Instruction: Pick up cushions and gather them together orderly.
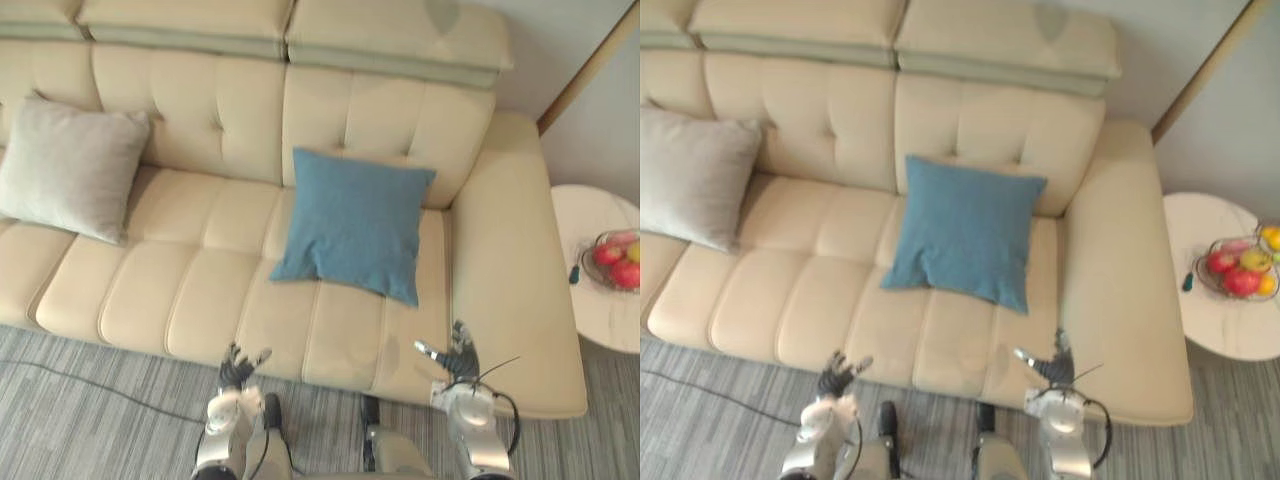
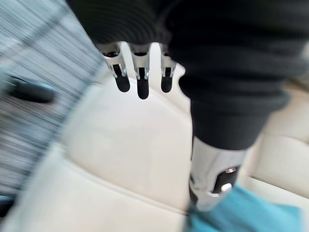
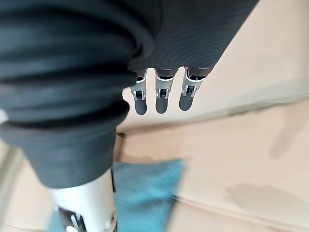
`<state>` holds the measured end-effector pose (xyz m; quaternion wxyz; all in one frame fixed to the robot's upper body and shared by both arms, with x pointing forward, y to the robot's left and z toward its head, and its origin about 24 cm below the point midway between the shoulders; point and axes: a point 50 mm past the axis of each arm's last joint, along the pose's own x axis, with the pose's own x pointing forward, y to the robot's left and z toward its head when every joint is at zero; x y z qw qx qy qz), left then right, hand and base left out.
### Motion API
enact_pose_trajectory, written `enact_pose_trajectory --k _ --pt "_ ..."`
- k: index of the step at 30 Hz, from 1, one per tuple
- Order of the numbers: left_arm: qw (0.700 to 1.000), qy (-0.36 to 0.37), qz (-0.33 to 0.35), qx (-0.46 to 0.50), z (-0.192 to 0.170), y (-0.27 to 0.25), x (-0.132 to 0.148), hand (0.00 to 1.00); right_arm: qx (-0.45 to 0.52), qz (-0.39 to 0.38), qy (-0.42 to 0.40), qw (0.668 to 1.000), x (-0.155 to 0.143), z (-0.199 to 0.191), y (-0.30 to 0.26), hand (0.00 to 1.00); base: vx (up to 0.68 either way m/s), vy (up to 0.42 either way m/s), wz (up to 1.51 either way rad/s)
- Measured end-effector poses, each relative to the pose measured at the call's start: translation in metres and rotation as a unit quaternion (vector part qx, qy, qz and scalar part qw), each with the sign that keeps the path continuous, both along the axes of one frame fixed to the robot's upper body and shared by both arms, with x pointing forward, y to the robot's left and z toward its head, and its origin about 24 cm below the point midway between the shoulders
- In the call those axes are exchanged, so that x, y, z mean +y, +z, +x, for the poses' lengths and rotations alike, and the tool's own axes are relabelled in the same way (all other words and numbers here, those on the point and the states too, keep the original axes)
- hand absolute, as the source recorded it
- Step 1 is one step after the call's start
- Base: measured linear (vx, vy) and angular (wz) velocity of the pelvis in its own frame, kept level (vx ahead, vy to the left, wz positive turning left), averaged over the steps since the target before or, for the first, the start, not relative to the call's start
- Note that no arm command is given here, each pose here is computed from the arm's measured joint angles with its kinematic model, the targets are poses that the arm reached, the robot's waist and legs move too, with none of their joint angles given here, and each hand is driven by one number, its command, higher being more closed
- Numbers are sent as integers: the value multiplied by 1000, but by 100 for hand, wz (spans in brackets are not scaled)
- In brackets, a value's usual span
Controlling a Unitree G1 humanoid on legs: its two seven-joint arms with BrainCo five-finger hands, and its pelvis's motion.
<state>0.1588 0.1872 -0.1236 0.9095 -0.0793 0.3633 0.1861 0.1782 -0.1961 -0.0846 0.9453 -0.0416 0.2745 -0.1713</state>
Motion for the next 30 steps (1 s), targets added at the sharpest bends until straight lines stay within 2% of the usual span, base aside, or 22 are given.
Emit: enact_pose_trajectory --k 7,17,18,30 --pt "994 -3 13 110 -47 -27 8 0 138 47 -12 989 8 -46 -49 0 55 9 -6" --pt "991 -24 22 131 -55 -31 10 0 197 70 -41 977 5 -71 -65 0 22 5 -7" --pt "987 -15 25 160 -71 -36 15 0 236 85 -65 966 0 -85 -74 0 0 0 0" --pt "987 -17 28 159 -70 -36 18 0 246 88 -65 963 1 -86 -76 0 7 -8 5"
